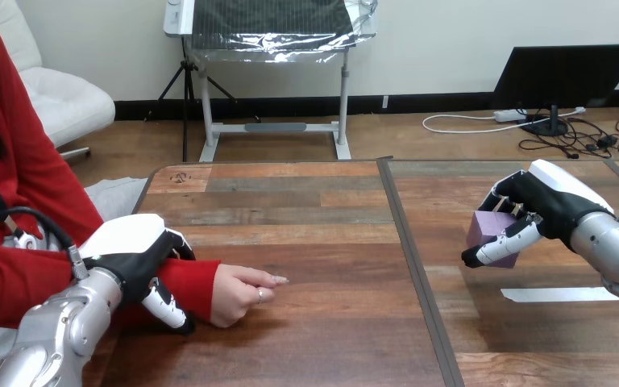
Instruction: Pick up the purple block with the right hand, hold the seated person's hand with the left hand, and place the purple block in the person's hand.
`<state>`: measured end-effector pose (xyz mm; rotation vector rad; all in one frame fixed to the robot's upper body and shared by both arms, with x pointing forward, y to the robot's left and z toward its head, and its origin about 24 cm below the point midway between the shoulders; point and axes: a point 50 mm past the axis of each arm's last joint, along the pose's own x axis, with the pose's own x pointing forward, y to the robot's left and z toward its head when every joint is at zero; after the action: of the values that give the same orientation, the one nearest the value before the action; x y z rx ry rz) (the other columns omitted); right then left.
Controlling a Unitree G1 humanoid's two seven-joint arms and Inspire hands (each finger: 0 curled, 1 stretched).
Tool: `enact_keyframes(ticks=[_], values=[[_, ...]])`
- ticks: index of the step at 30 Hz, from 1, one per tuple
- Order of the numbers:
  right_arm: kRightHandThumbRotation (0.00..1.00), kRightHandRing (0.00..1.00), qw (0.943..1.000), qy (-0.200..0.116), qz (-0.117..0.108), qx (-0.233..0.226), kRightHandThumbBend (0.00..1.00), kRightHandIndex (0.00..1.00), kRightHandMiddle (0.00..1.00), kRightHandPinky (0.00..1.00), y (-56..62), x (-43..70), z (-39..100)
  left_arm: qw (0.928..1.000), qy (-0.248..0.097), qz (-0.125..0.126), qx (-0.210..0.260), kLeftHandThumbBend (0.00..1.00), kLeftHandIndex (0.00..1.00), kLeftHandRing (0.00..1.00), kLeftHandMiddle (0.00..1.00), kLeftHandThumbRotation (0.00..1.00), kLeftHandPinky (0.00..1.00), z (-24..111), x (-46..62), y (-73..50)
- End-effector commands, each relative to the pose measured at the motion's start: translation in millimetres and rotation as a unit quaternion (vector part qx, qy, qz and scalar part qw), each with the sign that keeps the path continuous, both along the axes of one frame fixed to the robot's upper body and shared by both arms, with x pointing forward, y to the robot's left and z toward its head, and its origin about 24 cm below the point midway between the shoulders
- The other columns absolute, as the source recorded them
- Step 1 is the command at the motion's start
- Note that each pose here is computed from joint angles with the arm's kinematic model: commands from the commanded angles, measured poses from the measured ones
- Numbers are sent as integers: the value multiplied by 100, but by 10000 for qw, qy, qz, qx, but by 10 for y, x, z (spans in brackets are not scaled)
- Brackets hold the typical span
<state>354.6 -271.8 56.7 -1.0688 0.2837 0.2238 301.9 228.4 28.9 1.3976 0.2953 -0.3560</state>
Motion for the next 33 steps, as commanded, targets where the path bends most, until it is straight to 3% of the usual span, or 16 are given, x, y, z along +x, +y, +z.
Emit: enact_keyframes(ticks=[1,11,23,29,33], values=[[0,44,9971,-732,158,151,82,51,49,42,96,208,412,9992,306,-38,262,88,69,68,71,10,59,-63,-41,47],[0,43,9972,-716,160,135,82,50,49,40,106,209,401,9976,609,-75,321,87,69,68,71,10,58,-65,-57,36],[0,44,9973,-708,149,148,82,51,49,41,110,211,396,9950,956,2,281,84,71,71,73,3,61,-63,-64,11],[0,44,9973,-707,158,154,82,51,49,41,107,208,394,9938,1097,94,153,83,70,66,70,1,55,-61,-60,-1],[0,44,9973,-704,152,155,82,51,49,41,104,205,391,9939,1100,70,62,81,67,58,65,0,47,-49,-64,-17]])
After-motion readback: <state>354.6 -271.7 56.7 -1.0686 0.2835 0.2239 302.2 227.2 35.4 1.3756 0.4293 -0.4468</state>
